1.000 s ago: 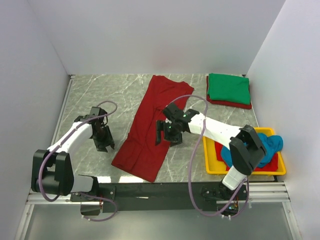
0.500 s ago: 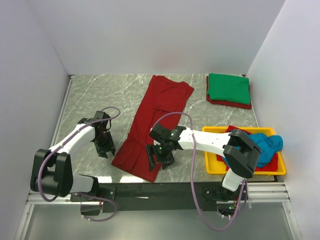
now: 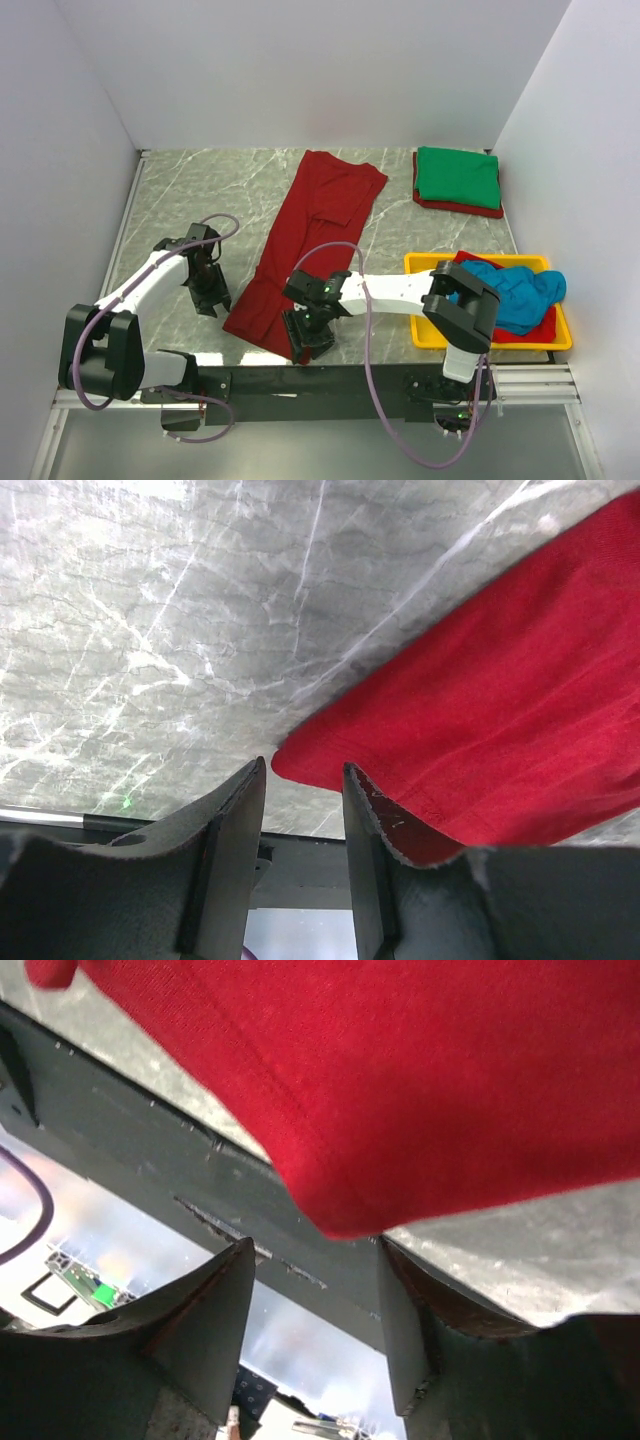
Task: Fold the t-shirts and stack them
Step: Fold the tshirt
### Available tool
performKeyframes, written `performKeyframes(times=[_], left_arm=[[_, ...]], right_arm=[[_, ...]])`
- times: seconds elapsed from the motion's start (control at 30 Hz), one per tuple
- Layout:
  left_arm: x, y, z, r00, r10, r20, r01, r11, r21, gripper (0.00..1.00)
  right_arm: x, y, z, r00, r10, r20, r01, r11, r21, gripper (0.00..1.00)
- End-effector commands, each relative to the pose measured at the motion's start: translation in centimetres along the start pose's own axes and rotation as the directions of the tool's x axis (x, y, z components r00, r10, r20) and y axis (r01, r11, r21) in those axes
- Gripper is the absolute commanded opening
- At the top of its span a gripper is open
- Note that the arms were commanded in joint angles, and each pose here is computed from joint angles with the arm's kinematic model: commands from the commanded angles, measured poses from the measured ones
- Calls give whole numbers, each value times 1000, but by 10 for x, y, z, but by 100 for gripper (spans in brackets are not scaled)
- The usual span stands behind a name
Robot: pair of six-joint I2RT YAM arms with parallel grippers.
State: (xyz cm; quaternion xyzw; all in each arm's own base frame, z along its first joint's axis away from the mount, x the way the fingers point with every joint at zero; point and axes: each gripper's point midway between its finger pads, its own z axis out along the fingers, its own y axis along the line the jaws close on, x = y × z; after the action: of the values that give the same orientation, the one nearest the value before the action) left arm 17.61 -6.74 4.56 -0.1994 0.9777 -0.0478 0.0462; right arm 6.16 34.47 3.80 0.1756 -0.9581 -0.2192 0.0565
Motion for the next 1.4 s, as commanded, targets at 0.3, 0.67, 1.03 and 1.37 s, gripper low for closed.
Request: performKeyframes(times=[0.3, 0.67, 1.03, 1.37], left_arm=[[0, -2, -3, 1000, 1, 18, -2, 1000, 21, 42], [2, -3, -5, 999, 21, 40, -20, 1000, -8, 41], [9, -20, -19, 995, 52, 88, -58, 997, 60, 41], [48, -31, -12, 993, 113, -17, -110, 987, 121, 40]], right_arm=[[4, -19, 16, 998, 41, -53, -36, 996, 84, 49], [14, -31, 21, 996, 52, -79, -43, 993, 110, 20], [30, -61, 4, 992, 111, -61, -102, 985, 137, 0], [32, -86, -12, 988, 149, -31, -142, 977, 157, 0]])
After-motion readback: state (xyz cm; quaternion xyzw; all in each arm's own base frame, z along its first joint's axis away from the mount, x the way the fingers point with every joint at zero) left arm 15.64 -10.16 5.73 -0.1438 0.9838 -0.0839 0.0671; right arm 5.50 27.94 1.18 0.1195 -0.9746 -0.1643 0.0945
